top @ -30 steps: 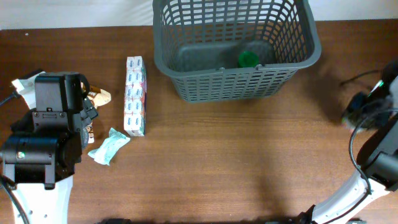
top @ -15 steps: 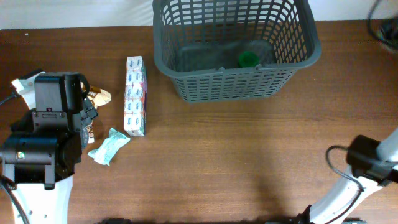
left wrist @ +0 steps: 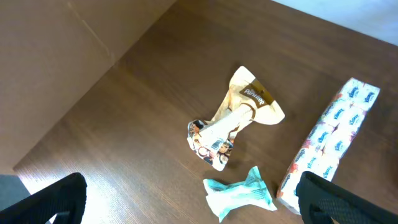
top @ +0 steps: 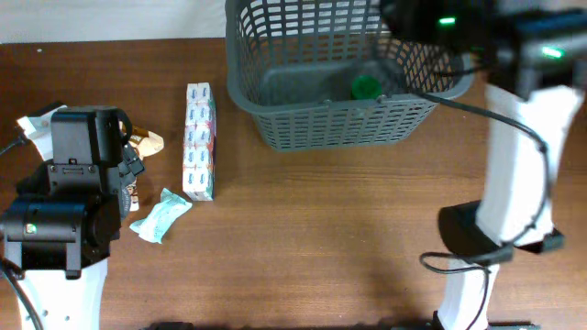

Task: Pack container
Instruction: 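Lift the tin can and lower it into the grey basket, then open the right gripper and withdraw it to the right side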

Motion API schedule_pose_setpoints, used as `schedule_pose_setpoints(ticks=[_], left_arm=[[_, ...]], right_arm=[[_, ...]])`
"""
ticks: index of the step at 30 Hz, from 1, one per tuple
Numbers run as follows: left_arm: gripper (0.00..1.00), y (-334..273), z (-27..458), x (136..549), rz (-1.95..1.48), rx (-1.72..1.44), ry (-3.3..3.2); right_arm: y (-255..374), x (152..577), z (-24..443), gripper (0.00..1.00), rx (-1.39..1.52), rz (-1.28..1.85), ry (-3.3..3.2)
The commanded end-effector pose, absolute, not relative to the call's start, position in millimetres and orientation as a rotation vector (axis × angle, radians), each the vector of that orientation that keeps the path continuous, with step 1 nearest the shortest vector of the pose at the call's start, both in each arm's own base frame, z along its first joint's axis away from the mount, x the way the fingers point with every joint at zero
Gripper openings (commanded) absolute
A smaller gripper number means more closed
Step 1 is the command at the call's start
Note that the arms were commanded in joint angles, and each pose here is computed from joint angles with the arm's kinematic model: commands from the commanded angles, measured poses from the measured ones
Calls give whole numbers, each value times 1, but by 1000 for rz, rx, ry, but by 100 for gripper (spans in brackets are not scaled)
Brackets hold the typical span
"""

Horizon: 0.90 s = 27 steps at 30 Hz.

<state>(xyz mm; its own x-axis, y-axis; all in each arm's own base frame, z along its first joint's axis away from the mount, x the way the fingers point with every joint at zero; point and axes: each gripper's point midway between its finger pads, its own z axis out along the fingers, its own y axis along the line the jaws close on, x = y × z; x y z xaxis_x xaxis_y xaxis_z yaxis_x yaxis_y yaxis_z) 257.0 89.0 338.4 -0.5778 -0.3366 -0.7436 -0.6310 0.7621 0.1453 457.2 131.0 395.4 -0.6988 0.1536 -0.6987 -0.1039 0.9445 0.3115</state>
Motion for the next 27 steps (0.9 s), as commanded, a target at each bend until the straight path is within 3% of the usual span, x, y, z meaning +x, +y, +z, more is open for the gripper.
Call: schedule_pose_setpoints(ticks=[1, 9, 27], left_arm=[[100, 90, 342, 257, 510, -733, 2212], [100, 90, 342, 257, 510, -733, 2212], [100, 90, 342, 257, 510, -733, 2212]], right_arm=[[140, 483, 333, 4, 29, 263, 2437], [137, 512, 225, 4, 32, 133, 2645], [108, 512, 148, 4, 109, 89, 2799]])
